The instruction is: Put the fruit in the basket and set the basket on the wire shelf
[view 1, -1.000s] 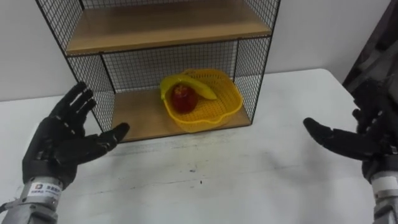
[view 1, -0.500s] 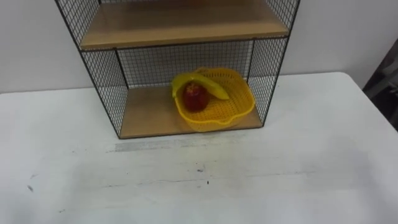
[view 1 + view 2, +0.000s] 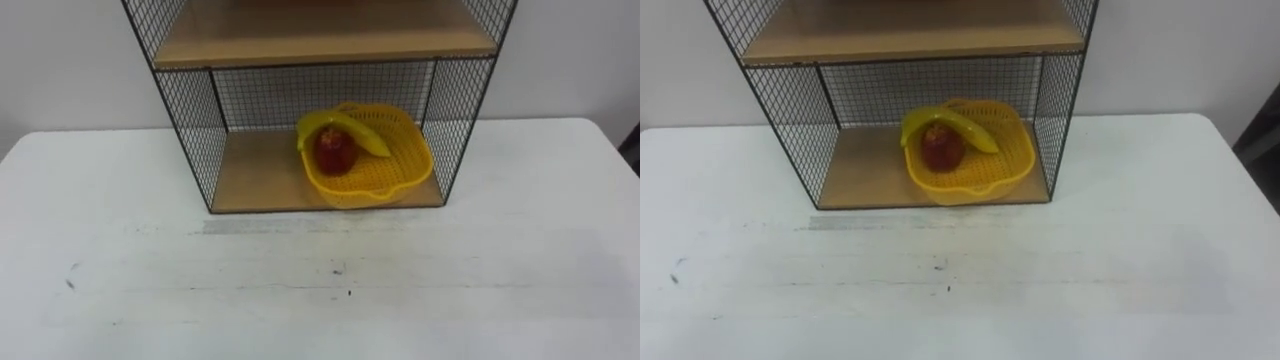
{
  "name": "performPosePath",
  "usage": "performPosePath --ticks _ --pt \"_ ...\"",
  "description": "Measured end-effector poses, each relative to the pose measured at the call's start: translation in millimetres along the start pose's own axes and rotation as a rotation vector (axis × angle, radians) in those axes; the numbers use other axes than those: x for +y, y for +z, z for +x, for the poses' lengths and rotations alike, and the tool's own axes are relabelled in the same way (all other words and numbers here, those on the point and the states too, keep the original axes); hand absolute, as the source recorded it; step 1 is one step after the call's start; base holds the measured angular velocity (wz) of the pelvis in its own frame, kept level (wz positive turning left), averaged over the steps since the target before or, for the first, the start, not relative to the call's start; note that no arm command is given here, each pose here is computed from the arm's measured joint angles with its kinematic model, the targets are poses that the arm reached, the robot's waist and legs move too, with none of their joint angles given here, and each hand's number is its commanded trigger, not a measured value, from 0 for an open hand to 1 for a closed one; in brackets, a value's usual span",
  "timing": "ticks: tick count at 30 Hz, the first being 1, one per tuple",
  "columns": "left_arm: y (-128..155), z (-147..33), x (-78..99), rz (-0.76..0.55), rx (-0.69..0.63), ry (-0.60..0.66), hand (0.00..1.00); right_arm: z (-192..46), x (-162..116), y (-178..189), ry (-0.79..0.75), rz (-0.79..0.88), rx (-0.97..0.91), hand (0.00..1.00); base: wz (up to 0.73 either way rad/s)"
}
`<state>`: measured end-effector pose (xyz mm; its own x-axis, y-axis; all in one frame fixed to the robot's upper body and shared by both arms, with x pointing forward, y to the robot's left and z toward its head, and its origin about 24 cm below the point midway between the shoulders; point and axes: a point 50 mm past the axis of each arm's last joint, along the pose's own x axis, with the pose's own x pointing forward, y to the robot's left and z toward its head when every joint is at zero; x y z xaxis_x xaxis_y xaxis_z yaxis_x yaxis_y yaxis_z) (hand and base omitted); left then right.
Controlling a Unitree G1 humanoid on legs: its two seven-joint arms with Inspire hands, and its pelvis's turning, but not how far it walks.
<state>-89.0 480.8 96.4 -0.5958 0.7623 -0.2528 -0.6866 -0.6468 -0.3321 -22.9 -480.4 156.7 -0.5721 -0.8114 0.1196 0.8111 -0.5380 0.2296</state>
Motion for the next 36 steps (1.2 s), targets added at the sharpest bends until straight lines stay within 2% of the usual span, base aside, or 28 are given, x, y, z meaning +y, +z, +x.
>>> performPosePath --ticks 2,3,5,6,7,8,9,10,11,14,18,20,21,23,24,26,27,29,30,32,34,36 --pt "-25.9 14.7 31.0 0.078 0.079 0.153 0.00 11.1 -26.9 -35.5 -0.099 -0.122 0.107 0.00 0.14" --pt "-32.3 16.7 38.0 0.111 0.091 0.176 0.00 12.4 -36.3 -45.0 -0.122 -0.160 0.128 0.00 0.21" --pt "-53.1 23.4 77.0 0.214 0.143 0.274 0.00 12.0 -78.8 -85.8 -0.185 -0.331 0.230 0.00 0.07" --pt "-58.1 23.9 88.8 0.233 0.158 0.302 0.00 10.3 -92.1 -96.0 -0.201 -0.375 0.260 0.00 0.00" --pt "-68.3 23.1 113.0 0.272 0.189 0.352 0.00 4.7 -122.4 -116.4 -0.237 -0.468 0.326 0.00 0.00" --pt "-80.5 18.1 138.4 0.319 0.219 0.392 0.00 -6.4 -151.0 -137.2 -0.265 -0.565 0.405 0.00 -0.05" --pt "-87.1 14.1 151.8 0.356 0.232 0.409 0.00 -13.9 -164.3 -146.4 -0.276 -0.610 0.443 0.00 -0.09" --pt "-101.9 3.3 176.6 0.435 0.270 0.433 0.00 -34.2 -187.8 -165.0 -0.281 -0.693 0.524 0.00 -0.03" --pt "-117.0 -8.4 194.3 0.490 0.321 0.453 0.00 -54.8 -206.4 -180.3 -0.299 -0.752 0.607 0.00 0.00" --pt "-147.1 -32.4 215.0 0.613 0.428 0.436 0.00 -91.1 -225.3 -201.8 -0.299 -0.833 0.734 0.00 -0.04" --pt "-164.4 -42.9 210.8 0.761 0.479 0.257 0.00 -107.0 -220.5 -214.1 -0.167 -0.890 0.801 0.00 0.02" --pt "-172.1 -47.5 209.1 0.907 0.510 0.102 0.00 -118.8 -215.1 -222.7 -0.040 -0.944 0.858 0.00 -0.08" --pt "-174.5 -49.5 209.4 0.951 0.518 0.064 0.00 -122.0 -212.4 -224.9 -0.004 -0.963 0.868 0.00 -0.16" --pt "-187.4 -61.1 210.4 1.167 0.567 -0.101 0.00 -136.5 -201.6 -233.8 0.175 -1.062 0.893 0.00 -0.17" --pt "-191.0 -64.3 210.0 1.222 0.577 -0.146 0.00 -140.2 -199.8 -235.8 0.221 -1.085 0.899 0.00 -0.10" --pt "-209.0 -80.9 204.1 1.447 0.608 -0.358 0.00 -159.0 -192.5 -244.2 0.422 -1.203 0.925 0.00 -0.06" --pt "-214.0 -86.1 202.5 1.509 0.612 -0.421 0.00 -161.8 -193.3 -245.3 0.471 -1.244 0.928 0.00 -0.09" --pt "-235.6 -109.7 191.7 1.746 0.600 -0.678 0.00 -182.4 -183.1 -252.8 0.676 -1.347 0.932 0.00 -0.07" --pt "-240.9 -115.9 187.9 1.793 0.589 -0.740 0.00 -187.2 -182.7 -254.2 0.722 -1.370 0.937 0.00 0.00" --pt "-259.8 -141.3 172.4 1.907 0.540 -0.951 0.00 -209.2 -177.5 -259.7 0.895 -1.447 0.940 0.00 -0.02" --pt "-267.0 -154.1 166.2 1.965 0.477 -1.094 0.00 -223.5 -173.7 -262.5 1.013 -1.485 0.935 0.00 -0.09" --pt "-269.6 -160.4 167.1 2.036 0.437 -1.160 0.00 -232.2 -174.7 -263.7 1.091 -1.515 0.941 0.00 0.02"
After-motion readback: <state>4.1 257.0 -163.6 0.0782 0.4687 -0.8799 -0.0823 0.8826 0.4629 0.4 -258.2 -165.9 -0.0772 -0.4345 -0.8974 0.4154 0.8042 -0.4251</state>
